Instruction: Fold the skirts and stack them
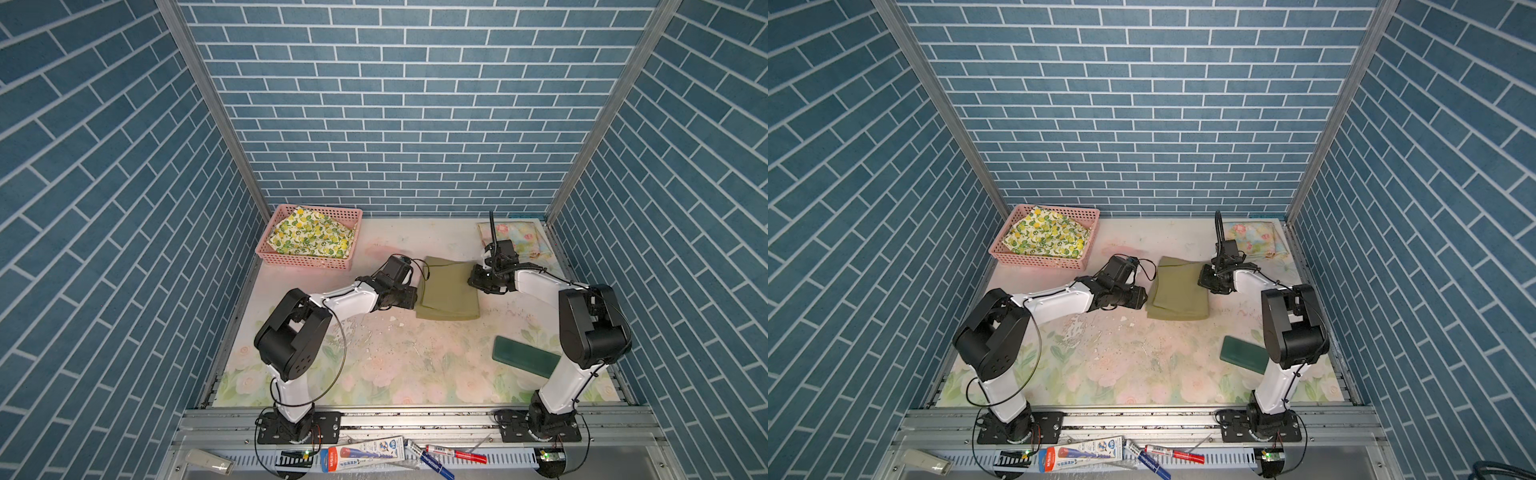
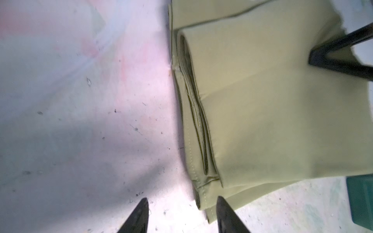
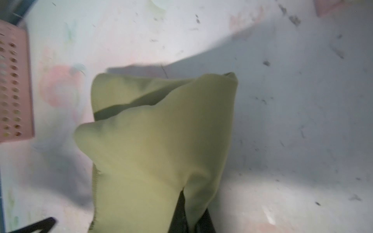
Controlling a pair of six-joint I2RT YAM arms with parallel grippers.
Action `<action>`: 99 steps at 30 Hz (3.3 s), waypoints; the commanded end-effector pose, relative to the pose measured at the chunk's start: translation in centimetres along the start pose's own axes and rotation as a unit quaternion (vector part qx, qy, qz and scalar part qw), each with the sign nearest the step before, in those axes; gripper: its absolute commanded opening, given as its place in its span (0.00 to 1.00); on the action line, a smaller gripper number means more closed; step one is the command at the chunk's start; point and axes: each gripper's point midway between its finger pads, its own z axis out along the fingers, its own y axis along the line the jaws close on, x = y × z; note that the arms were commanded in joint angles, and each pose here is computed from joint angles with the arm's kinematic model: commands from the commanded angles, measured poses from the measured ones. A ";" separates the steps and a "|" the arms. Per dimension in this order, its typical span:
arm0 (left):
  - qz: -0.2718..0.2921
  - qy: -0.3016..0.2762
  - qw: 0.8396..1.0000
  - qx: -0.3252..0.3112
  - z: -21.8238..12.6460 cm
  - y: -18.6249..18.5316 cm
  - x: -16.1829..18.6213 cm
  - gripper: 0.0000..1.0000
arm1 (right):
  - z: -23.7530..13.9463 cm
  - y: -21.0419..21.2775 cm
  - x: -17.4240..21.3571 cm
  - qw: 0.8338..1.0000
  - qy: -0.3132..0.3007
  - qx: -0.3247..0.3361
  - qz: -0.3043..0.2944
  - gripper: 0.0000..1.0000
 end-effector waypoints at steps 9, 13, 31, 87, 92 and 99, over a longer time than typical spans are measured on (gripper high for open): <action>-0.025 0.021 0.999 0.012 2.5 0.3 -1.1 0.60 | -4.0 -1.2 -2.6 0.993 -0.052 0.087 -0.054 0.74; -0.024 0.024 0.999 0.033 4.1 -0.4 -1.3 0.61 | -3.9 -2.3 -1.8 0.995 -0.060 0.075 -0.015 0.76; 0.008 0.005 0.998 0.060 5.1 -2.3 -3.6 0.59 | -3.0 -3.1 -0.7 0.997 -0.068 -0.004 0.041 0.75; -0.082 -0.045 0.977 0.189 2.1 -5.7 -6.6 0.00 | -6.2 -5.0 -0.5 0.995 -0.092 0.023 0.042 0.71; -0.103 -0.039 0.979 0.169 3.4 -2.8 -5.2 0.00 | -6.2 -5.1 -0.4 0.995 -0.091 0.026 0.042 0.71; -0.116 -0.012 0.983 0.144 6.5 0.0 -2.4 0.00 | -5.5 -4.9 -0.3 0.995 -0.083 0.015 0.047 0.71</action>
